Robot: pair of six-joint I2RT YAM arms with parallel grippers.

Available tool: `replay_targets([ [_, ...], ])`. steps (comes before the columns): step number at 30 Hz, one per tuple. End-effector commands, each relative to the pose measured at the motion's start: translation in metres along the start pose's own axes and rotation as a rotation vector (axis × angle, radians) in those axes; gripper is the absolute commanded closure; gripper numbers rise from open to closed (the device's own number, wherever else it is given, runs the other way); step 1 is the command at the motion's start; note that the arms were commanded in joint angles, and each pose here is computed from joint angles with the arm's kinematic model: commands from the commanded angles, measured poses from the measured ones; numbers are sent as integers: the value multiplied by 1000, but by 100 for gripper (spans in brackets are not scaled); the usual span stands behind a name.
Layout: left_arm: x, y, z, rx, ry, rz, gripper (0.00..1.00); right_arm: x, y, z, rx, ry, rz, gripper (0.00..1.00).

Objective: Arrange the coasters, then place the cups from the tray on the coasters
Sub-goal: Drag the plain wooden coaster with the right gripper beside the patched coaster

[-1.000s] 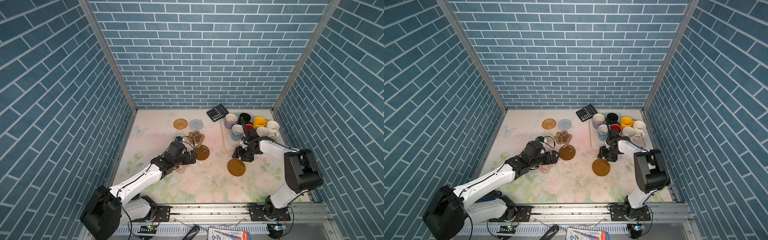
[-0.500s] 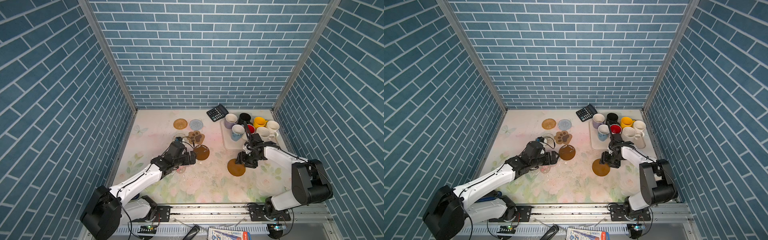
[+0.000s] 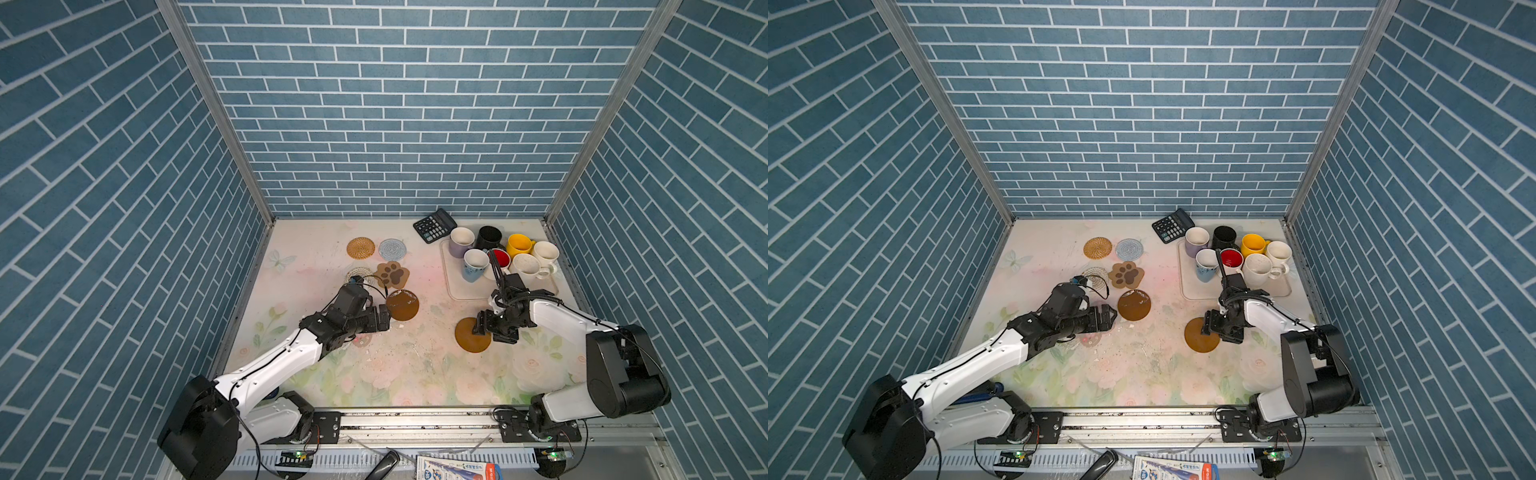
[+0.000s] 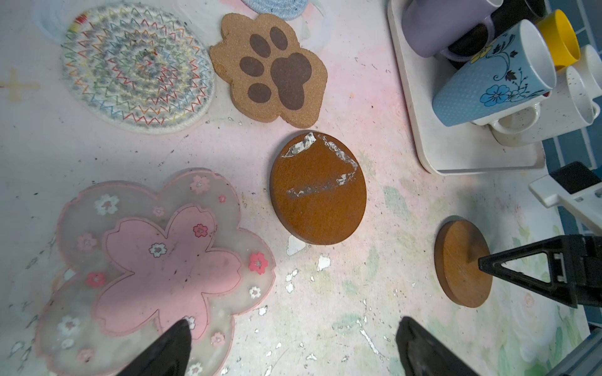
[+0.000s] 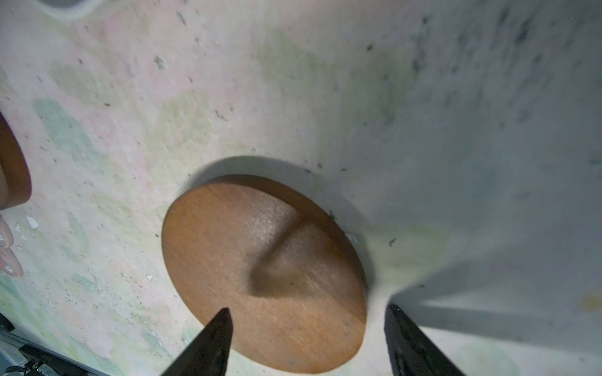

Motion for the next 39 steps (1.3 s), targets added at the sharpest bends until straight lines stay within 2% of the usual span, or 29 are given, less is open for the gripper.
replay_targets([
  [1, -9, -9, -2, 10, -8, -24, 1, -2, 3, 6, 15, -44, -19, 29],
  [9, -7, -6, 5, -16, -3, -15, 1, 6, 9, 25, -14, -86, -12, 36],
  [20, -13, -4, 16, -43, -5, -23, 1, 28, 3, 57, -116, -59, 35, 38],
  [33, -19, -3, 31, -72, -9, -32, 1, 51, 1, 116, -333, 2, 82, 40],
  [39, -23, -3, 36, -75, -19, -37, 1, 60, 9, 149, -390, -24, 103, 42],
])
Point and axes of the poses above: each gripper's point midway between its finger pads, its own x axis out along the fingers, its own z axis along the line the jaws close on, y = z × x, the point moved 1 cm from there along -x, back along the fingers, and after that the axes turned 3 degrees about -x, right-handed, at the moved point
